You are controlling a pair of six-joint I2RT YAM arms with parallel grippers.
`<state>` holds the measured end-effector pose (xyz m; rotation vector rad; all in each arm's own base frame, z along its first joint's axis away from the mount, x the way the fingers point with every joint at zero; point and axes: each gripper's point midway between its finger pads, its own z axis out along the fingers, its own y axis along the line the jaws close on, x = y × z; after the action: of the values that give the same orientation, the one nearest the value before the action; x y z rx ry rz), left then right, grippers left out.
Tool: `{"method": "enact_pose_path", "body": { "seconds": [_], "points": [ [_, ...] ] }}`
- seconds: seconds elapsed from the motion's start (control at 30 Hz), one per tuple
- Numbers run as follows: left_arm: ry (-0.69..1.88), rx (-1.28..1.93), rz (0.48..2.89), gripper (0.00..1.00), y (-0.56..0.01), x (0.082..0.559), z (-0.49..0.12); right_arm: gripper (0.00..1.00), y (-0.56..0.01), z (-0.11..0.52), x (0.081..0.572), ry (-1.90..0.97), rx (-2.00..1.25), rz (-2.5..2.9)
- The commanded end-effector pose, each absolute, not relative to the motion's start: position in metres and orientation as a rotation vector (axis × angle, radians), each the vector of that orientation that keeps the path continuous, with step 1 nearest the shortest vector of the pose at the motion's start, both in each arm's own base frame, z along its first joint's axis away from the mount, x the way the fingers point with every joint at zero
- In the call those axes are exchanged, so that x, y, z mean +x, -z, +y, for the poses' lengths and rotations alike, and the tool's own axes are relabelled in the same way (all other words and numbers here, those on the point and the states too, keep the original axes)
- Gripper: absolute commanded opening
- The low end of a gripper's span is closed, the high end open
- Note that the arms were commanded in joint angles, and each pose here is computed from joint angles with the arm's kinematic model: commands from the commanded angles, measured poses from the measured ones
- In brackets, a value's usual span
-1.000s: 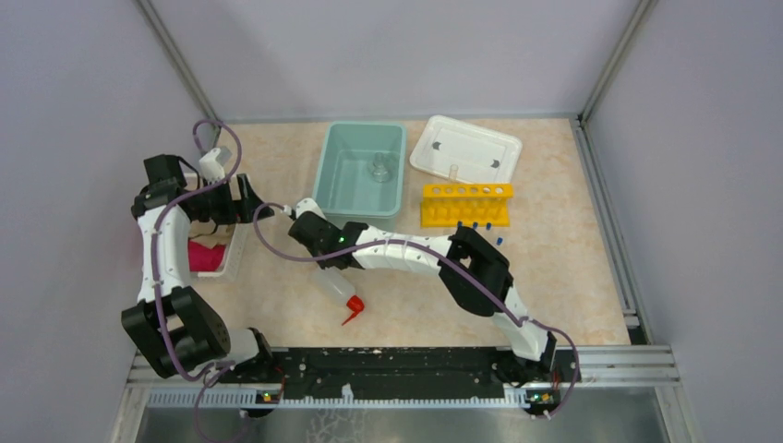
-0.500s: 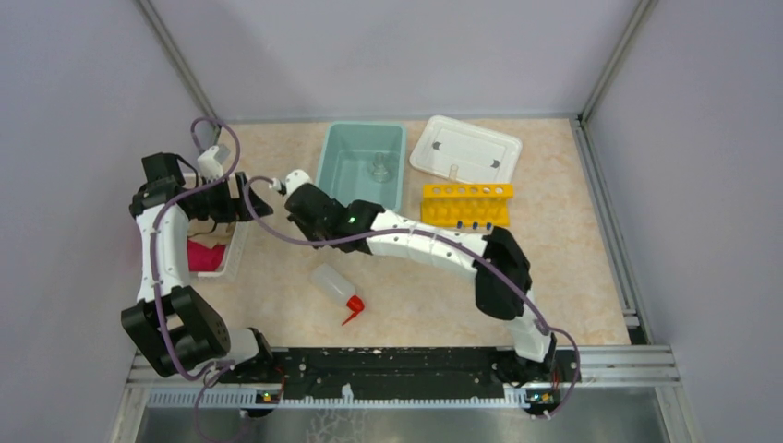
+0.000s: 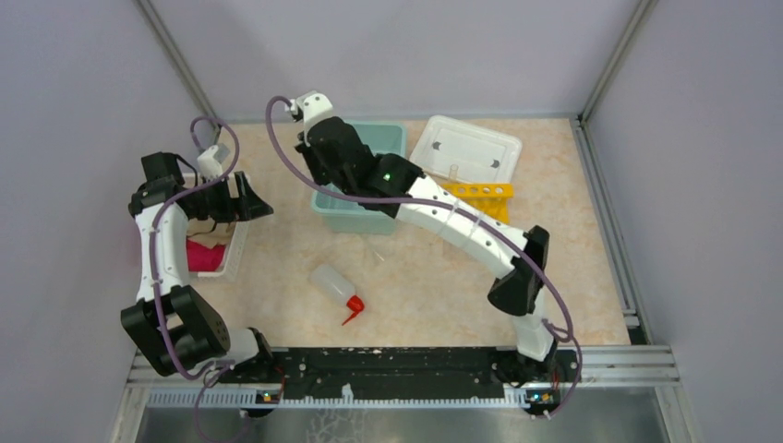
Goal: Organize the chemistry lab equipment
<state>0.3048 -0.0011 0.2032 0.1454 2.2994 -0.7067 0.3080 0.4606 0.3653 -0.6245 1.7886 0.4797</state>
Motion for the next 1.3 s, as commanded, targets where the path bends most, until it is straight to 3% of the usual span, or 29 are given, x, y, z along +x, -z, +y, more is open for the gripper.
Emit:
{"method": "enact_pose_path", "body": {
  "seconds": [0.0, 0.43, 0.87, 1.17, 1.27],
  "points": [
    [0.718, 0.185, 2.264, 0.88, -0.212, 0.304, -0.003, 0.00, -0.303, 0.446, 0.359, -0.329, -0.581, 1.920],
    [0.759, 0.198, 2.255, 0.87, -0.209, 0.303, -0.007, 0.00, -0.207, 0.447, 0.404, -0.271, -0.569, 2.088],
    [0.775, 0.202, 2.248, 0.87, -0.208, 0.302, -0.010, 0.00, -0.140, 0.458, 0.399, -0.285, -0.639, 2.190],
    [0.778, 0.198, 2.247, 0.86, -0.206, 0.301, -0.010, 0.00, -0.128, 0.465, 0.393, -0.328, -0.686, 2.205],
    [0.767, 0.199, 2.248, 0.87, -0.206, 0.301, -0.009, 0.09, -0.132, 0.466, 0.393, -0.334, -0.698, 2.193]
  ]
}}
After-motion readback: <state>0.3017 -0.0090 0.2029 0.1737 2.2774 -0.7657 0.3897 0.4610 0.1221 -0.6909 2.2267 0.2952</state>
